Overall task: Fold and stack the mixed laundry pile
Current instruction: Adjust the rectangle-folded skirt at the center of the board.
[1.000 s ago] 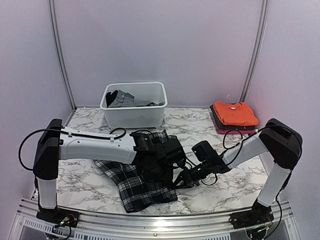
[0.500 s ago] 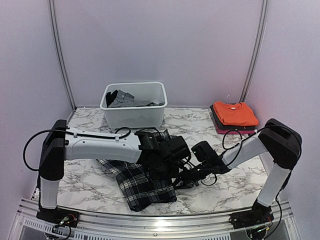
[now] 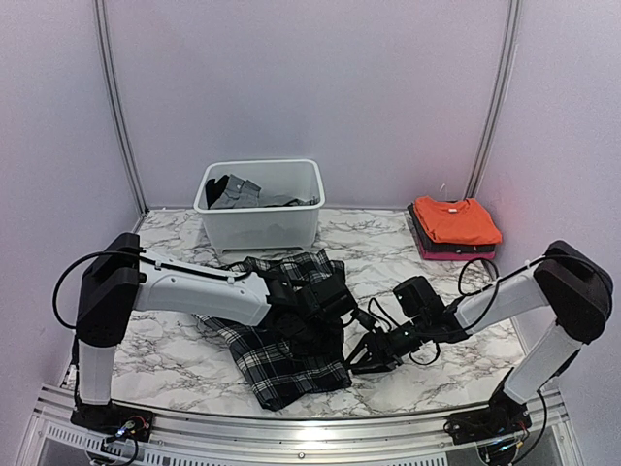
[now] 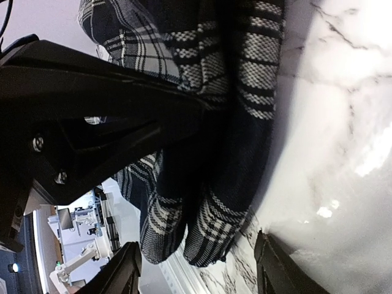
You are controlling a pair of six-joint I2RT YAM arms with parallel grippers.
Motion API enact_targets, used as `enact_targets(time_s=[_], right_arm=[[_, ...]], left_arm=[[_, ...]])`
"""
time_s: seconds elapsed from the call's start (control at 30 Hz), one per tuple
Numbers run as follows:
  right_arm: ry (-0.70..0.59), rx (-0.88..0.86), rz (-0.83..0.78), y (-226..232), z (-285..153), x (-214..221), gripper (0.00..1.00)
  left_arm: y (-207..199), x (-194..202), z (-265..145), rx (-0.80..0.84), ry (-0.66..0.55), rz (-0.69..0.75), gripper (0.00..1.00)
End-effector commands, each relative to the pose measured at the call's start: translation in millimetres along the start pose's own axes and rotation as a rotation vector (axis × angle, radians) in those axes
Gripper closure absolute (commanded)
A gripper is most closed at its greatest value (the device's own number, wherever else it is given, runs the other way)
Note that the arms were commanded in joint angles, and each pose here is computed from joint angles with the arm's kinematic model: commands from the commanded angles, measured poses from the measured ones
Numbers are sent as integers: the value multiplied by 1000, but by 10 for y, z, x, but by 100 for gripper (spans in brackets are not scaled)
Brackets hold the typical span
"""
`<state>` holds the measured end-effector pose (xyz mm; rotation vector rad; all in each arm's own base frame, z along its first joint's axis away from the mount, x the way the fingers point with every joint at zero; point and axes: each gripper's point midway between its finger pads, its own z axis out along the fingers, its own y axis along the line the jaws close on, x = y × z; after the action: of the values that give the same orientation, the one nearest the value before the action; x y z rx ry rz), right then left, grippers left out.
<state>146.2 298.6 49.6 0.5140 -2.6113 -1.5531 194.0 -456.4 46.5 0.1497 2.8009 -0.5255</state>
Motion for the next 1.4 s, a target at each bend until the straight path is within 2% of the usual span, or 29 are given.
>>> enact_targets(time_s=[0.0, 0.3, 0.37, 0.43, 0.5, 0.6, 0.67, 0.73, 0.8, 0.97, 1.13, 1.3, 1.37], right_arm=[[-5, -57, -30, 77, 45, -119, 41], [-3, -42, -40, 47, 221, -342, 38], [20, -30, -45, 36, 302, -336, 43], [32, -12, -35, -28, 343, -318, 54], [36, 2, -15, -103, 351, -274, 71], [30, 17, 15, -204, 334, -215, 96], [26, 28, 40, -273, 319, -186, 100], [29, 12, 53, -290, 317, -167, 100], [29, 7, 59, -301, 314, -176, 100], [37, 18, 70, -348, 291, -174, 100], [59, 28, 71, -378, 286, -122, 100], [88, 54, 84, -468, 277, -39, 100], [104, 64, 84, -500, 281, 8, 100]], left_arm=[[-200, -97, -66, 80, -19, 9, 100], [-244, -99, -83, 105, -17, 25, 100], [-281, -145, -101, 114, -26, 34, 100], [-268, -218, -143, 120, -36, 27, 99], [-215, -328, -261, 128, -59, 13, 85], [-111, -533, -655, 139, -159, 17, 47], [-21, -578, -942, 153, -215, 33, 30], [89, -489, -1196, 206, -231, 34, 23], [134, -269, -1244, 316, -201, 39, 24], [275, 354, -1133, 518, -115, 27, 37], [473, 617, -761, 489, -56, 36, 46], [887, 937, -283, 421, 26, -96, 61], [926, 968, -278, 416, 24, -75, 64]])
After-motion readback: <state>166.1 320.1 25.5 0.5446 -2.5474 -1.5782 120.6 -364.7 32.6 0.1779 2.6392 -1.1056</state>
